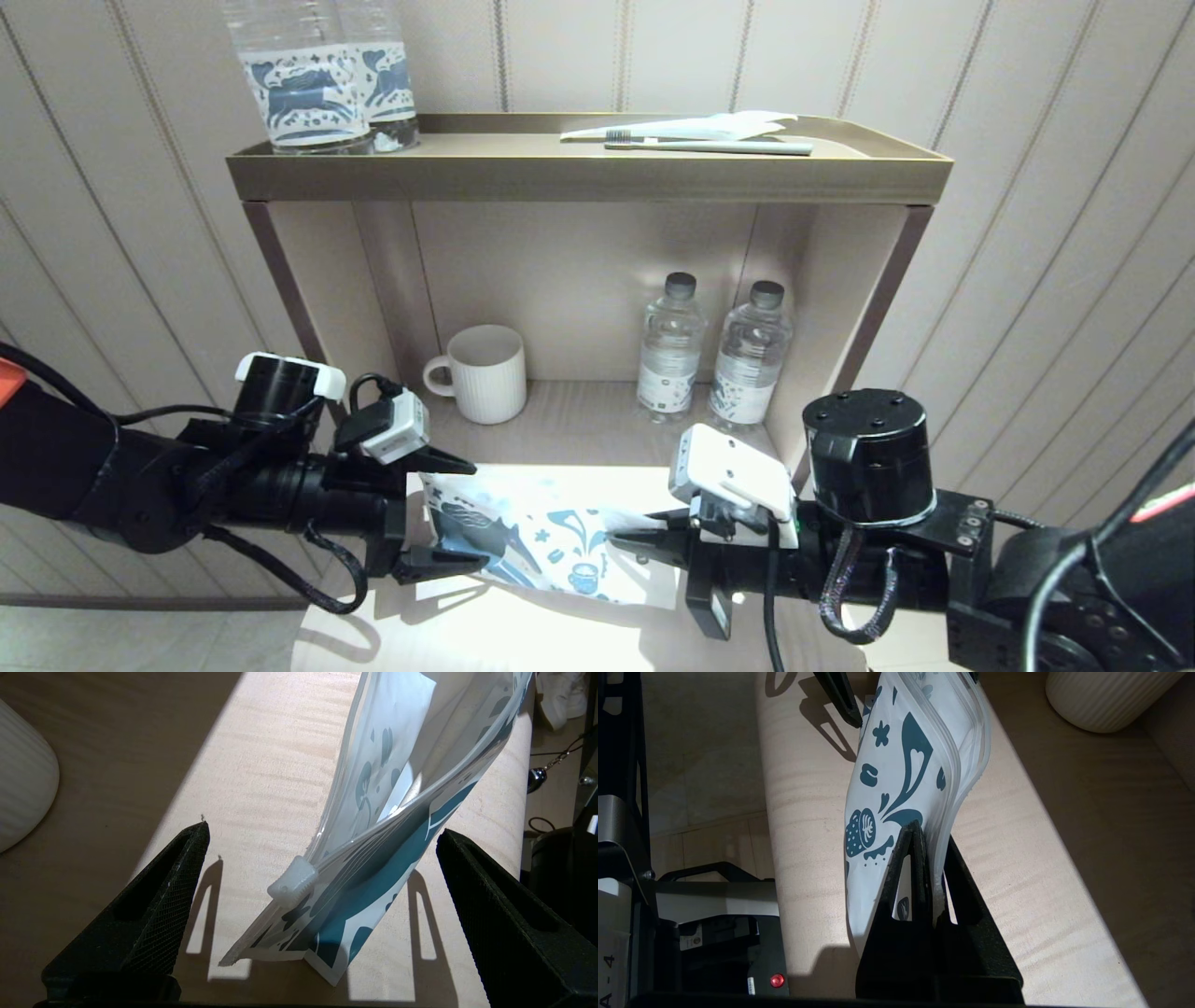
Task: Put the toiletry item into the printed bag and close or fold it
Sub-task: Hand it to the other hand
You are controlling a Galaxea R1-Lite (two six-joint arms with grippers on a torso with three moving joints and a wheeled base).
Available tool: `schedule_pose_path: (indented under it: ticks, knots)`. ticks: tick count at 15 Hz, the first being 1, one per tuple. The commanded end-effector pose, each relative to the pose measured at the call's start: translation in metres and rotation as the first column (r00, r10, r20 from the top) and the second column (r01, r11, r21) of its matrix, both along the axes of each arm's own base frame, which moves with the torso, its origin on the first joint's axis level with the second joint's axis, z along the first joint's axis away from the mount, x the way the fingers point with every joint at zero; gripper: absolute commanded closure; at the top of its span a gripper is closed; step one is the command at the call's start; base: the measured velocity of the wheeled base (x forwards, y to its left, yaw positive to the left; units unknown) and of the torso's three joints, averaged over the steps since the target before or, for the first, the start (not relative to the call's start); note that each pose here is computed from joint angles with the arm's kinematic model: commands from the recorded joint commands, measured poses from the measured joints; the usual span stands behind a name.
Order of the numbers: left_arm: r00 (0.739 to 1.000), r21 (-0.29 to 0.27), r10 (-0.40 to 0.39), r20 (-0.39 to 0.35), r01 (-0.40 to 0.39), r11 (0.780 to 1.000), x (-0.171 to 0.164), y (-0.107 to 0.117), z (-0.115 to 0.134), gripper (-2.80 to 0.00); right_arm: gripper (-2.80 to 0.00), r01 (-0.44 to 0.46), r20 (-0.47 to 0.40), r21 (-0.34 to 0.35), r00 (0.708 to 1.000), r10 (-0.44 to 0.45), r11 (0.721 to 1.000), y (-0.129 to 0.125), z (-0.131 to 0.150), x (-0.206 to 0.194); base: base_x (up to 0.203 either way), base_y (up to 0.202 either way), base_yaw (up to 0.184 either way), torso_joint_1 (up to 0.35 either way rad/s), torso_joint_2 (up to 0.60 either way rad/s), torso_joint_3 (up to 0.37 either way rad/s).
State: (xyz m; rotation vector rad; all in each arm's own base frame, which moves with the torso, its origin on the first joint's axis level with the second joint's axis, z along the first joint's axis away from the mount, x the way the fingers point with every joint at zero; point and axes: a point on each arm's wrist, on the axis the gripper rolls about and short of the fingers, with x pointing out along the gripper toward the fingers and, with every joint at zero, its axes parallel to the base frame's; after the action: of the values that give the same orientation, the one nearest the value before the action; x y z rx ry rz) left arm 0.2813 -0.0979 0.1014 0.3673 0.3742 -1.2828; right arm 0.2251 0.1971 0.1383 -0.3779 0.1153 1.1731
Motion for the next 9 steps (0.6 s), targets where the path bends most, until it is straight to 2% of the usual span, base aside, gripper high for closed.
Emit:
schedule_pose_path:
  ticks: [1,9]
  knots:
    - [1.0,-0.001,-0.008,0.0,0.008,1.0,-0.0007,-0.0007,-0.0011,-2.8,0.0,-0.004,0.004,0.001,1.0,0.004,1.0,-0.0001,0.0001,-0.0004,0.0,0.0,0.0,0.0,0.0,0.0]
    - [1.0,-0.007,-0.012,0.011,0.012,1.0,-0.003,-0.001,0.0029,-2.8,0.0,-0.006,0.006,0.002,1.0,0.006,1.0,0.0002,0.0002,-0.0007,0.0,0.0,0.0,0.0,0.0,0.0]
